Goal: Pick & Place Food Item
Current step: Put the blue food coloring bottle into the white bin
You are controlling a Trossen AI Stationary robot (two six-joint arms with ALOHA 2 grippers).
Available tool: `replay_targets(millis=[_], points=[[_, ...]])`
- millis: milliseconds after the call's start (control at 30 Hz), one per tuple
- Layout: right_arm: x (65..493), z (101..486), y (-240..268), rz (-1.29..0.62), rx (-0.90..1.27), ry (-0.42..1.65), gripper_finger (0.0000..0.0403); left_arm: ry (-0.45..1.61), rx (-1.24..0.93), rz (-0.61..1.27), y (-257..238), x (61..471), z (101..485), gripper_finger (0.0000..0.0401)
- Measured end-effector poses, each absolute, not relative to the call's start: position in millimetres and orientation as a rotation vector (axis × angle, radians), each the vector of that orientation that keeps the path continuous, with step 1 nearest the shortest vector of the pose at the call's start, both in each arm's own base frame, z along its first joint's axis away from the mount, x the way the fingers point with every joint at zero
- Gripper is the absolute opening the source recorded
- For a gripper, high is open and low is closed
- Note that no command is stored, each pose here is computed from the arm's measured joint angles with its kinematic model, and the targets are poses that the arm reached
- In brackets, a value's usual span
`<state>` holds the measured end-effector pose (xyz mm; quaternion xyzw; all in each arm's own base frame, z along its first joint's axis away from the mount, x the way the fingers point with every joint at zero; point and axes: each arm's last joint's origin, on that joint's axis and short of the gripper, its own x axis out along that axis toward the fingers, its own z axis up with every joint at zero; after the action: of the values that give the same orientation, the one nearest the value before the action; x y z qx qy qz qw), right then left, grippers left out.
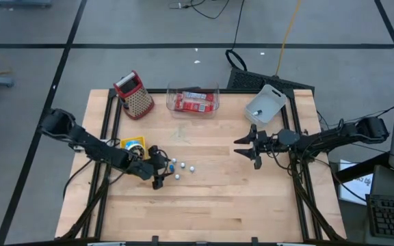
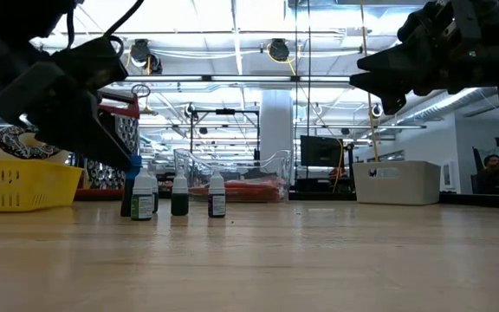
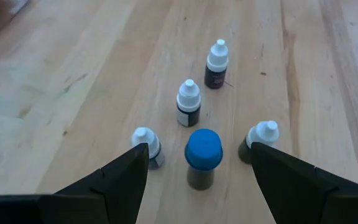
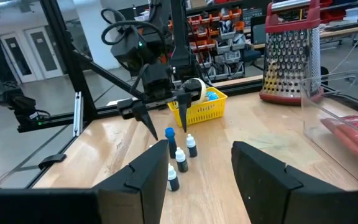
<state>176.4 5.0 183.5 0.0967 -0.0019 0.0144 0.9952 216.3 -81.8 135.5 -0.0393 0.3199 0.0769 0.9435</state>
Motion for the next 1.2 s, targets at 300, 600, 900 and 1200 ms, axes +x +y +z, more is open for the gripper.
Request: replay_targets(millis=[300, 600, 900, 1200], points=[[176.4, 182.5, 4.9, 0.025, 0.194, 0.006, 0.0164, 0.638, -0.089, 0.136, -83.1, 218.3, 135.7, 0.0248], [176.4, 182.2, 4.9, 0.025, 0.193, 0.008, 0.0164, 0.650, -0.102, 0.110, -84.0, 218.2, 135.4, 0.0165], [176.4, 182.3, 4.9, 0.025, 0.193, 0.008, 0.0164, 0.649, -0.108, 0.137, -77.6, 220.4, 135.4, 0.0135], [176.4, 181.6, 4.9, 0.024, 0.193, 0.015, 0.0164, 0.648, -0.111, 0.151, -74.4, 221.5, 135.4, 0.0101]])
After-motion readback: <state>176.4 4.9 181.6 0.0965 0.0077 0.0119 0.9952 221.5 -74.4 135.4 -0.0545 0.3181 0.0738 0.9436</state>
